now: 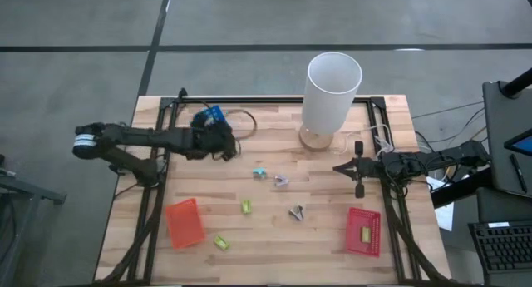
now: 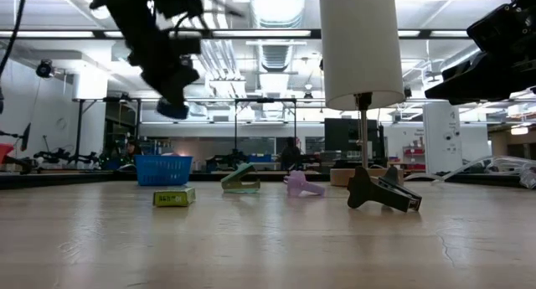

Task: Pick and place Stapler, Stapler remover, tape
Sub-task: Put the blue tape into the blue basket

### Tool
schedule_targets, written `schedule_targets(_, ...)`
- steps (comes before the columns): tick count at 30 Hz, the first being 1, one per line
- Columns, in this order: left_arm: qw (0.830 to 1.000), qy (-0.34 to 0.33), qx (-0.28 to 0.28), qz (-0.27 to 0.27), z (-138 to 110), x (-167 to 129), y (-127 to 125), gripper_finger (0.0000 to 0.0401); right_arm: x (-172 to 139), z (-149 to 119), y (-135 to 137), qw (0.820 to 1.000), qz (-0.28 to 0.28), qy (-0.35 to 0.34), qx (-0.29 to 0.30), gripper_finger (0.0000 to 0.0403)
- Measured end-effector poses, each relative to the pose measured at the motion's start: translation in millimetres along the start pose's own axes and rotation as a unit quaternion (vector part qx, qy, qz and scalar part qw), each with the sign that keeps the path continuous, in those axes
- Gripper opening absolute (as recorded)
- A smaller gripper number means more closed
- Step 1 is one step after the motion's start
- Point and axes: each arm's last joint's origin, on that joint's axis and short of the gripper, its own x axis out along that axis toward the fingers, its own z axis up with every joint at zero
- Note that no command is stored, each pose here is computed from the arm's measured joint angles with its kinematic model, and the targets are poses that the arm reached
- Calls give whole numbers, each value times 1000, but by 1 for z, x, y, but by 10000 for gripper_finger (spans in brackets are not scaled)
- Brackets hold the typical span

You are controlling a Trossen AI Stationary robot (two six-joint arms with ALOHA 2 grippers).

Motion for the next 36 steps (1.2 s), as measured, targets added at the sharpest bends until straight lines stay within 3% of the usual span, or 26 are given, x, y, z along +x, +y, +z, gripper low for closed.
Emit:
schedule_targets(5, 994, 22, -102, 25, -14, 26, 30, 43, 0, 0, 0, 1000, 0, 0, 0, 8)
schedule_targets(12, 982, 12, -176, -73, -35, 61, 46, 58, 0, 0, 0, 1000, 0, 0, 0, 8)
schedule_targets(15, 980, 5, -180, -88, -43, 67, 45, 54, 0, 0, 0, 1000, 0, 0, 0, 8)
schedule_targets(22, 985, 2, -171, -25, -55, 69, 48, 47, 0, 0, 0, 1000, 0, 0, 0, 8)
schedule_targets(30, 980, -39, -192, 18, -46, 63, 56, 51, 0, 0, 0, 1000, 0, 0, 0, 8)
schedule_targets(36, 982, -37, -174, -63, -46, 62, 48, 49, 0, 0, 0, 1000, 0, 0, 0, 8)
